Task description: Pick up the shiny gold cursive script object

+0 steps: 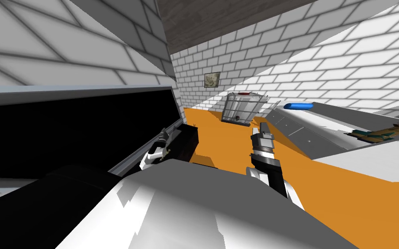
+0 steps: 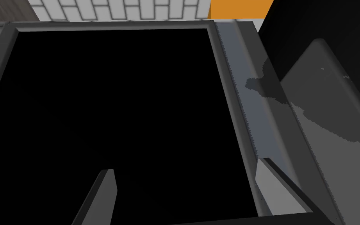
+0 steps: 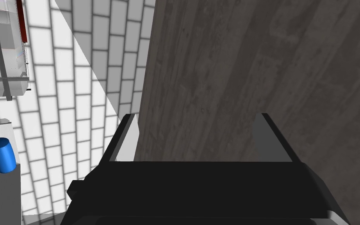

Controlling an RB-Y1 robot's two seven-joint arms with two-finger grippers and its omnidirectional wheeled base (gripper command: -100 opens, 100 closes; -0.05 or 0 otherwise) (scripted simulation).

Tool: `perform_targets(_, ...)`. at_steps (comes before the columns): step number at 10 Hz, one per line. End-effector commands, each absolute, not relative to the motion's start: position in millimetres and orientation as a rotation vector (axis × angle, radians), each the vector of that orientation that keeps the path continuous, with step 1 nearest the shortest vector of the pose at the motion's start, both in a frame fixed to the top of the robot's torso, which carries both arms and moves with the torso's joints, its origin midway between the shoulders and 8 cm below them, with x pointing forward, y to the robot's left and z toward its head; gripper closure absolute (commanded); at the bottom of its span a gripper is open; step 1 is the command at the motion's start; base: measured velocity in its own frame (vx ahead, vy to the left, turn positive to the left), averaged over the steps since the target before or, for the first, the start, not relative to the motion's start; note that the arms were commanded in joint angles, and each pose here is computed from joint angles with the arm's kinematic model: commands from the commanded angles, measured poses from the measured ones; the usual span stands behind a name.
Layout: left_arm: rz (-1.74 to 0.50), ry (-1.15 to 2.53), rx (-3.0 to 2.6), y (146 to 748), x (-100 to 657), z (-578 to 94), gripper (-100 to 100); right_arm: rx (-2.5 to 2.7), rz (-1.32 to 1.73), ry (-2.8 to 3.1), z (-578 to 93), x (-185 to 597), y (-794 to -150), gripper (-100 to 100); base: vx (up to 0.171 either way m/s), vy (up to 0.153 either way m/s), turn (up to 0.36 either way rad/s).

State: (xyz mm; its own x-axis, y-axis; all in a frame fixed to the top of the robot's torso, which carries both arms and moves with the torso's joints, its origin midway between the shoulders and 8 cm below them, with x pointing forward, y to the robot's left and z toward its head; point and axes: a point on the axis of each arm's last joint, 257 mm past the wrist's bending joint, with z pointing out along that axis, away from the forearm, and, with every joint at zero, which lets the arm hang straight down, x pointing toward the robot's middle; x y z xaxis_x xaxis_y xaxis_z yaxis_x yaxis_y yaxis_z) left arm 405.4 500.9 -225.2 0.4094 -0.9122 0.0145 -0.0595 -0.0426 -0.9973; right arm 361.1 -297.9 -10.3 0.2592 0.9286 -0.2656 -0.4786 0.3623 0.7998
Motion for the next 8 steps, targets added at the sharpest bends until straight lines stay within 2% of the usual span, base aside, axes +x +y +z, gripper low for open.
perform_targets(1, -0.825, 0.928, -1.537, 522, 395, -252, -100, 0.658, 1.052, 0.826, -10, 361, -298, 0, 0.047, 0.002, -0.099)
perform_targets(8, -0.665, 0.921, -1.796, 574, 357, -331, -100, 0.658, 1.052, 0.826, -10, 361, -298, 0, 0.037, 0.003, -0.055)
